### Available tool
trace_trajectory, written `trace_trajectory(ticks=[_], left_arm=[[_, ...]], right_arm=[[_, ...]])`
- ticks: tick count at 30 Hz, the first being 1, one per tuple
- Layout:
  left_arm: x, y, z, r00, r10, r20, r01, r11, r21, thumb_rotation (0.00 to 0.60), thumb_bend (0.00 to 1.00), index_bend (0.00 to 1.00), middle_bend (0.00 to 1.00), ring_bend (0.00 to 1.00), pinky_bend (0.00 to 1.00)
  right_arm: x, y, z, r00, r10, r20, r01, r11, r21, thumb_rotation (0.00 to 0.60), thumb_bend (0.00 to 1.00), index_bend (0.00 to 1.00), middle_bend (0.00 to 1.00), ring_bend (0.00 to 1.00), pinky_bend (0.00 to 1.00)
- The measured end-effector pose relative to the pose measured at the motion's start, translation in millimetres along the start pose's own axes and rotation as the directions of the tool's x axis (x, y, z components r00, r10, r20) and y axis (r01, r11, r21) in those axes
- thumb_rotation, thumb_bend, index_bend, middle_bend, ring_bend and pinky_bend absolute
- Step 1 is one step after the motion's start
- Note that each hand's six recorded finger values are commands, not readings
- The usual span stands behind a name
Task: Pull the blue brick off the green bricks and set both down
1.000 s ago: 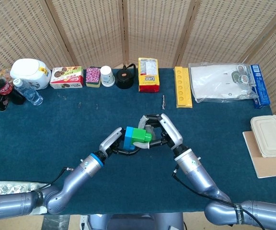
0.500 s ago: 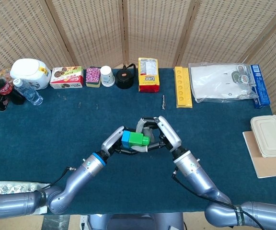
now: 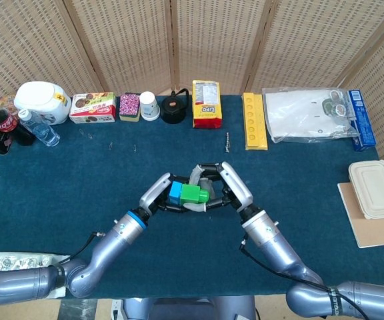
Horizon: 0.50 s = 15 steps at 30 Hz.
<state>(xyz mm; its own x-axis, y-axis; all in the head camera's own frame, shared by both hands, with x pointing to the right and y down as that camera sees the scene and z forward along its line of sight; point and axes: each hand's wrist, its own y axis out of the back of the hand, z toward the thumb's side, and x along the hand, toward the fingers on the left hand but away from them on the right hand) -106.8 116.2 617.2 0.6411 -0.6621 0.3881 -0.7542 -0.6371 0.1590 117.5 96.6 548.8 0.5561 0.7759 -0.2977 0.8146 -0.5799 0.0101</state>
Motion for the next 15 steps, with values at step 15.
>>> trace_trajectory(ticks=[15], left_arm=[[0.5,5.9,0.7,1.000,0.008,0.024,-0.007,0.999,-0.033,0.600,0.38,0.78,0.60,0.55,0.61]], right_arm=[[2.9,7.0,-1.0,1.000,0.001,0.017,0.000,1.000,-0.016,0.600,0.11,0.79,0.73,0.79,0.79]])
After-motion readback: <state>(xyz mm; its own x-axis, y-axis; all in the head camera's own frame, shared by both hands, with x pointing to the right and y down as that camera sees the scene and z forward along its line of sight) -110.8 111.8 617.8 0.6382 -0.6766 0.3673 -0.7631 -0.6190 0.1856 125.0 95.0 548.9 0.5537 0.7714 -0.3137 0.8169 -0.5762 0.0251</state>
